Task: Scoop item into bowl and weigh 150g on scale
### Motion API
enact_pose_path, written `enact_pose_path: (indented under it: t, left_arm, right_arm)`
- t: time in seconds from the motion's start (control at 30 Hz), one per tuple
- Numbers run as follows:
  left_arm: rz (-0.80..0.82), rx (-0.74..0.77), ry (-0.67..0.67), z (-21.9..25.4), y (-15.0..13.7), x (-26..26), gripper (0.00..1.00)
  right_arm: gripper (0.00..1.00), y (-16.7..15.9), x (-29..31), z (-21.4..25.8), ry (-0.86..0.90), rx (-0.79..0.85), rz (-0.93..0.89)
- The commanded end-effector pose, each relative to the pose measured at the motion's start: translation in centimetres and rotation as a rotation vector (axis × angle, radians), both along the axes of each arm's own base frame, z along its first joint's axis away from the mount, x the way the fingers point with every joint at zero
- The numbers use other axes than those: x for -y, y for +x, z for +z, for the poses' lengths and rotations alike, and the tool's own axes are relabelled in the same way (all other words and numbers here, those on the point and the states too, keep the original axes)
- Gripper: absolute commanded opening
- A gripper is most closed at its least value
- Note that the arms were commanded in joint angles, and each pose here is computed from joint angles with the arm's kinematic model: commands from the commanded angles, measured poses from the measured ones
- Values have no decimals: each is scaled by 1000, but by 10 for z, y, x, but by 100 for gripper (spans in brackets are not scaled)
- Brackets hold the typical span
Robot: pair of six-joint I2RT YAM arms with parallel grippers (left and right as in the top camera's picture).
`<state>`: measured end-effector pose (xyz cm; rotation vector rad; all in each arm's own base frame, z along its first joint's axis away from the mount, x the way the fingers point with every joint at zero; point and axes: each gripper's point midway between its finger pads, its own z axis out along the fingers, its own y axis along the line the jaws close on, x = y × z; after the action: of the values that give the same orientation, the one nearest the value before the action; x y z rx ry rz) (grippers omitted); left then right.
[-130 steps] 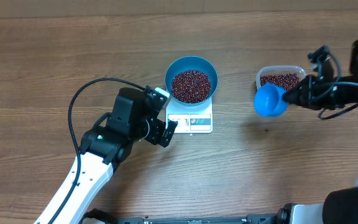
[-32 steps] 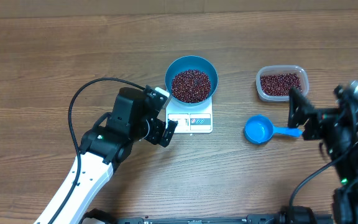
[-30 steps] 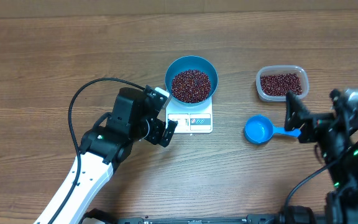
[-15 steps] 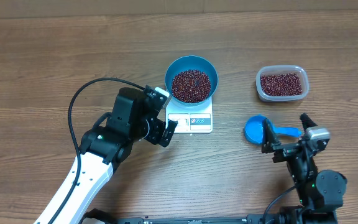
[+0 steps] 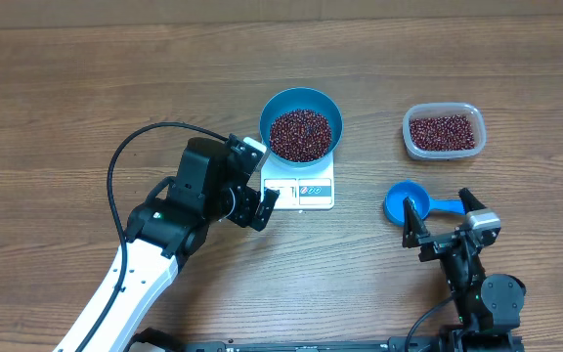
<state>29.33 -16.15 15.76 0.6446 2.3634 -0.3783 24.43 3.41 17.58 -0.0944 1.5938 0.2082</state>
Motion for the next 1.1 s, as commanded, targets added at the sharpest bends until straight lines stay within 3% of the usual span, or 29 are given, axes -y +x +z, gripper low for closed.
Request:
enact_pose_path:
  t: [0.0,1.07]
  left_arm:
    - [13,-8,0,-2,1,-1,100]
    - [13,0,-3,2,-1,-2,100]
  right_arm:
    - [100,-1,-3,-2,-6,15,10]
    - [100,-1,-4,-2,-5,15,15]
